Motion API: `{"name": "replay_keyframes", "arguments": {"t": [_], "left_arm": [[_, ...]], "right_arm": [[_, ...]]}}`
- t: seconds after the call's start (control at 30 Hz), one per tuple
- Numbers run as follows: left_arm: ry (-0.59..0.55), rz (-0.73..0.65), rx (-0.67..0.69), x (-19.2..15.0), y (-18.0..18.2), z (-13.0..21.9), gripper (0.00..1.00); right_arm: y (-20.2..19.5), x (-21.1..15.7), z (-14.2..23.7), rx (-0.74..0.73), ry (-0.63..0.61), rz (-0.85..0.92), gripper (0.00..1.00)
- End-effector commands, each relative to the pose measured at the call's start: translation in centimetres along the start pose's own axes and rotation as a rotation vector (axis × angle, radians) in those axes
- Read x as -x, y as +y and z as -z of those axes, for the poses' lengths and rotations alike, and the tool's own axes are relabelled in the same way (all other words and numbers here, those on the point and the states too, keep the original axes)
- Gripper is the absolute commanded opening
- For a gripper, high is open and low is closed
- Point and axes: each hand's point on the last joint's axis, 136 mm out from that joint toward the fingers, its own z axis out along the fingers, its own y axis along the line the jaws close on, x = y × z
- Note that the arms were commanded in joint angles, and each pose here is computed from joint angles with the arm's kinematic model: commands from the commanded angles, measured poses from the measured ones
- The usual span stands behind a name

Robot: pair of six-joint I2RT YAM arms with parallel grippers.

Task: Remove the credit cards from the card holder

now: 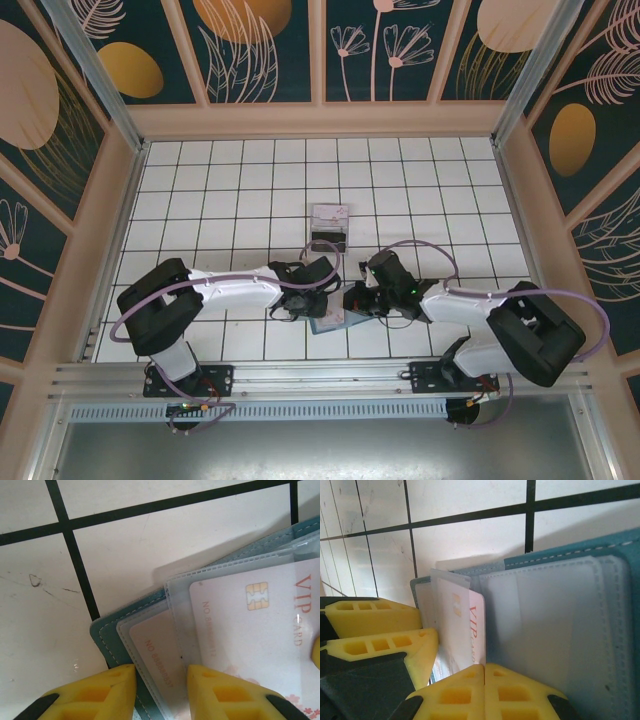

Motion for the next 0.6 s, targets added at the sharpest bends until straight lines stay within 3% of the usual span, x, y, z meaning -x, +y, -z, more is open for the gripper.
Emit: {"name": "replay_keyframes", "arguments": {"t": [0.0, 0.27, 0.57], "left_arm": [[0.117, -0.024, 0.138, -3.4, 3.7, -2.4, 0.32], [0.116, -0.024, 0.127, -3.3, 3.4, -2.4, 0.32], [0.118, -0.024, 0.128, -3.4, 3.4, -2.4, 0.32]], "right_arm": [[-1.2, -0.5, 0.4, -0.052, -0.004, -0.001, 0.05], [0.2, -0.7, 0.1, 0.041, 0.011, 0.005, 0.17], [0.0, -1.4, -0.9, 0.059, 0.061, 0.001, 0.19]]}}
